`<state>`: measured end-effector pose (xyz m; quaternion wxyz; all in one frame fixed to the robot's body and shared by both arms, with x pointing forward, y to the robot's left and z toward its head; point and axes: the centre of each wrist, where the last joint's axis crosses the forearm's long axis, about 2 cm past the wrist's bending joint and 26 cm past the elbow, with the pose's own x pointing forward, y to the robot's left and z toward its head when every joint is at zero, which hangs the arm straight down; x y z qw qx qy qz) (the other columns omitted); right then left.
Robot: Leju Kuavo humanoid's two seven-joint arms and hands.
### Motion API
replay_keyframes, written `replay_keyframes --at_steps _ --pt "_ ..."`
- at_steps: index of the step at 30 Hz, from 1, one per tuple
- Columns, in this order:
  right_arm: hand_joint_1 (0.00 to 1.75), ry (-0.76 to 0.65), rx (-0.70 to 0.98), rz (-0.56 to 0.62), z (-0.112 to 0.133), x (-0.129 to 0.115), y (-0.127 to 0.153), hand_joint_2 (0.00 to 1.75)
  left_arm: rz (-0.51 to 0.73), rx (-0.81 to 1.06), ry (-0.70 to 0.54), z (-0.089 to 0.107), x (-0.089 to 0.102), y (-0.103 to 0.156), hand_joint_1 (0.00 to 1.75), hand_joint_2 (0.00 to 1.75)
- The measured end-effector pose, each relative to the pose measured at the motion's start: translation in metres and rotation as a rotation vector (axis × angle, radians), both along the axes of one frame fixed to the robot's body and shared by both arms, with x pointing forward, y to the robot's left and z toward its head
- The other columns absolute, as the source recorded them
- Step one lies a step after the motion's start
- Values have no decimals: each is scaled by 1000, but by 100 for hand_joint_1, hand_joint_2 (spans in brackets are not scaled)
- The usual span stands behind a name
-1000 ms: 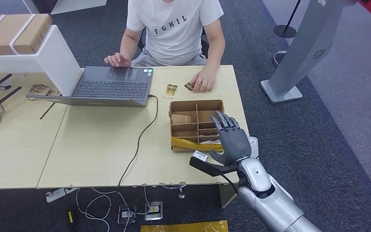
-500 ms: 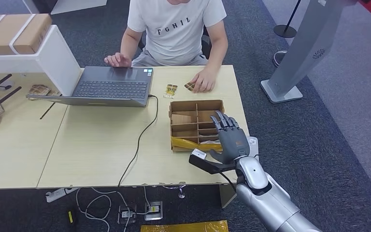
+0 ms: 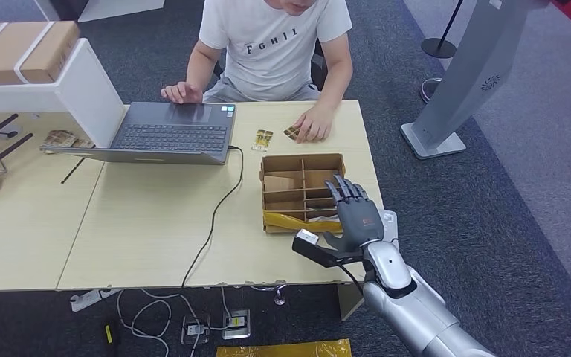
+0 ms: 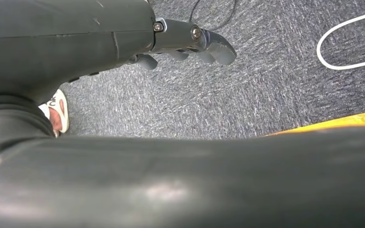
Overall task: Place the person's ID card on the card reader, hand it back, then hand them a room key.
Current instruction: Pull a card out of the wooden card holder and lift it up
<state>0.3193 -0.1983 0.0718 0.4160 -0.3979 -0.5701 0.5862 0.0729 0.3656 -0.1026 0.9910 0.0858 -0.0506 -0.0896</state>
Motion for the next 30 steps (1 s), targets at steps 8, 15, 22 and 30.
replay_keyframes --at_steps 8,15,22,30 --pt "175 16 20 -4 -2 1 -3 175 -1 1 0 0 0 0 0 0" --pt "175 14 38 1 0 4 -3 175 -2 1 1 0 0 0 0 0" --pt "175 11 38 1 1 5 -3 175 -12 2 3 0 -1 0 0 0" --pt "175 20 54 6 -2 3 0 175 -16 5 3 0 0 0 0 0"
